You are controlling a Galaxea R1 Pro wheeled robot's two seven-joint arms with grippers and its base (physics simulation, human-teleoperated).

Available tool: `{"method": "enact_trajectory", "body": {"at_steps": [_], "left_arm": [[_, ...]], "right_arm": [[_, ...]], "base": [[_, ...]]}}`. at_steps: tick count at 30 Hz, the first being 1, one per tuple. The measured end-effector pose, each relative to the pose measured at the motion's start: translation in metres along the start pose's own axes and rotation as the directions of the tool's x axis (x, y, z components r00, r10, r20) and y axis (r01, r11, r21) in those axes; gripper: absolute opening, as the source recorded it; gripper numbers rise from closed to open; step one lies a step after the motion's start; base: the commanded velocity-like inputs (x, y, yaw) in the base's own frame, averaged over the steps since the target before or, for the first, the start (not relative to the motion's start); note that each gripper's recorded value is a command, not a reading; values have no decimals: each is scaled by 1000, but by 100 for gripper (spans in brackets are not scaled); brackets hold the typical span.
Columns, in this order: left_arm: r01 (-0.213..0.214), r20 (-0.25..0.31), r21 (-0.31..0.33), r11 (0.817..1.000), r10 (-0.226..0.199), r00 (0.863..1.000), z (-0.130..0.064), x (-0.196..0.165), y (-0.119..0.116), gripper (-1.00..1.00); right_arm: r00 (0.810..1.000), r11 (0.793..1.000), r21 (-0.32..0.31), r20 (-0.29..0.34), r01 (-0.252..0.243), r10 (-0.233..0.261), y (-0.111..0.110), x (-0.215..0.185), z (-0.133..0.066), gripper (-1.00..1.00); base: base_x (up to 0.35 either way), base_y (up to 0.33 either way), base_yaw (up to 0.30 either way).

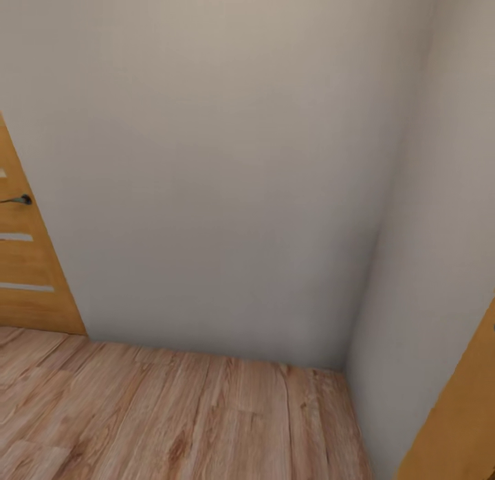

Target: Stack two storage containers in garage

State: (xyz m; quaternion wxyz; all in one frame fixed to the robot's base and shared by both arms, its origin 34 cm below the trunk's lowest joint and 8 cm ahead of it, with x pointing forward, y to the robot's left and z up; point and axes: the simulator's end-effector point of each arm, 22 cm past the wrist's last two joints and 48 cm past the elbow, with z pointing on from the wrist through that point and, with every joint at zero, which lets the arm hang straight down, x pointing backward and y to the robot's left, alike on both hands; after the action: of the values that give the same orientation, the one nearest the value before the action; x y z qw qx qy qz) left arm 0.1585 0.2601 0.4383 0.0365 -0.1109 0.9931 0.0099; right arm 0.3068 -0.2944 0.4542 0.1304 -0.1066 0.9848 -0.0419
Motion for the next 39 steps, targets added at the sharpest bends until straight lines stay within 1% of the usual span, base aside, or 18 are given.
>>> {"method": "enact_trajectory", "body": {"at_steps": [18,27,39], "left_arm": [[0,0,0,1000,0,1000,0,0,0,100],[0,0,0,1000,0,1000,0,0,0,100],[0,1,0,1000,0,1000,0,-1,0,100]], "right_arm": [[1000,1000,5,6,0,0,-1,-1,0,100],[1000,1000,-10,20,0,0,15,-9,0,100],[1000,1000,1,19,-10,10,7,-7,0,100]], "base": [[320,0,267],[312,0,282],[155,0,293]]}}
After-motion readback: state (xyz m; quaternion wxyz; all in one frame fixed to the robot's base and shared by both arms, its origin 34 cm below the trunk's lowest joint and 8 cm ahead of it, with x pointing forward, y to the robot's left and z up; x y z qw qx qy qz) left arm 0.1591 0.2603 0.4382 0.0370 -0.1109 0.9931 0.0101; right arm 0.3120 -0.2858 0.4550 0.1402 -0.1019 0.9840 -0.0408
